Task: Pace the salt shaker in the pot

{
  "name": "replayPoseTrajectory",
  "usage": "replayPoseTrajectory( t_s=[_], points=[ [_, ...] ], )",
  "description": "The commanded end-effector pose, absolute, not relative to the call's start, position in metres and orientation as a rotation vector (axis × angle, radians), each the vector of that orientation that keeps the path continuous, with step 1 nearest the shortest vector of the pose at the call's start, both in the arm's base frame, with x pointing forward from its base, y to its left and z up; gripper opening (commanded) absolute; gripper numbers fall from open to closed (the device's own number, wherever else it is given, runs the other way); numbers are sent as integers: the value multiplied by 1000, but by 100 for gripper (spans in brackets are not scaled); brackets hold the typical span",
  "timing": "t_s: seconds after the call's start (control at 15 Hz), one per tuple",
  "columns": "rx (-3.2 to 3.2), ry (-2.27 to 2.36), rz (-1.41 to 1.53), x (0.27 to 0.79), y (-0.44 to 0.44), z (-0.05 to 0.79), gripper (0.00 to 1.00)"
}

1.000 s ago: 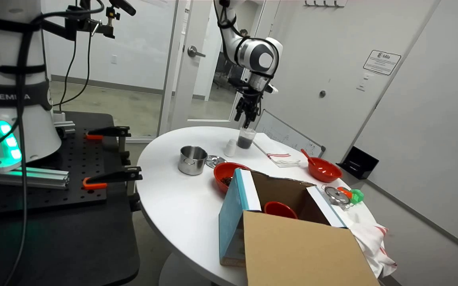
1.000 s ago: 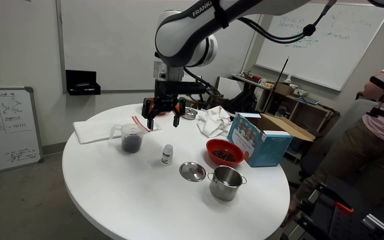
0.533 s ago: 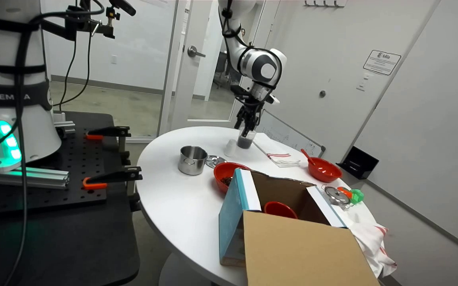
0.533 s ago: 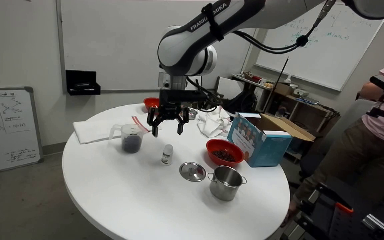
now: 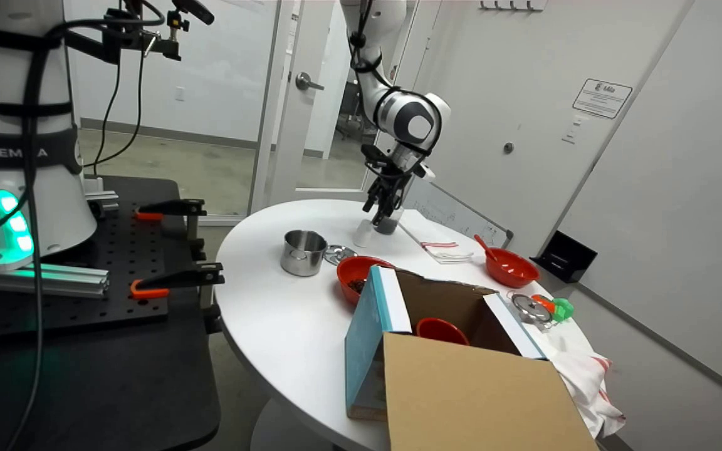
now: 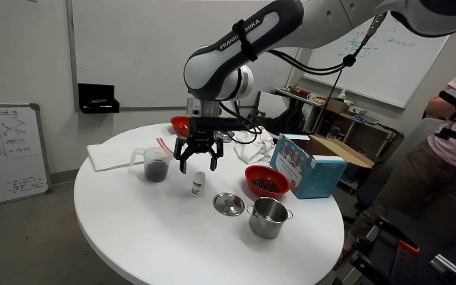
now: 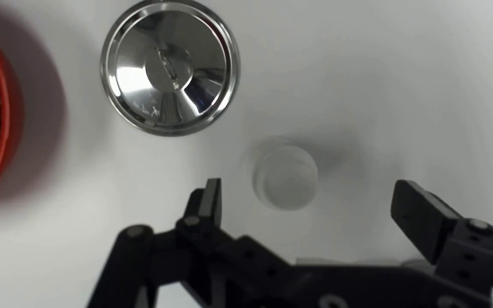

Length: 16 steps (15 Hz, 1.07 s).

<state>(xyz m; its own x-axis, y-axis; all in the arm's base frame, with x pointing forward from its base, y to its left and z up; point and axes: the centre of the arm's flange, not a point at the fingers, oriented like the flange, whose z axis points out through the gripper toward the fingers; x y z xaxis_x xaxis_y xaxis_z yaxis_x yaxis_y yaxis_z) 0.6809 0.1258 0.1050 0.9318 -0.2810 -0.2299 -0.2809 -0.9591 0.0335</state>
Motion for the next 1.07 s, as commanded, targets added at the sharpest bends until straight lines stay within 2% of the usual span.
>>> replayPoseTrajectory(
  t_s=[0.0, 0.07, 0.13, 0.2, 0.33, 0.8, 1.0],
  points=[
    [3105, -493, -434, 691, 125, 95, 100],
    [3103, -501, -444, 690, 124, 93, 100],
    [3099, -513, -451, 689, 121, 90, 94],
    [3098, -522, -453, 689, 120, 89, 72],
    [3098, -537, -448, 689, 116, 88, 68],
    [3106, -558, -473, 687, 116, 96, 16],
    [3110, -556, -510, 685, 120, 108, 14]
  ],
)
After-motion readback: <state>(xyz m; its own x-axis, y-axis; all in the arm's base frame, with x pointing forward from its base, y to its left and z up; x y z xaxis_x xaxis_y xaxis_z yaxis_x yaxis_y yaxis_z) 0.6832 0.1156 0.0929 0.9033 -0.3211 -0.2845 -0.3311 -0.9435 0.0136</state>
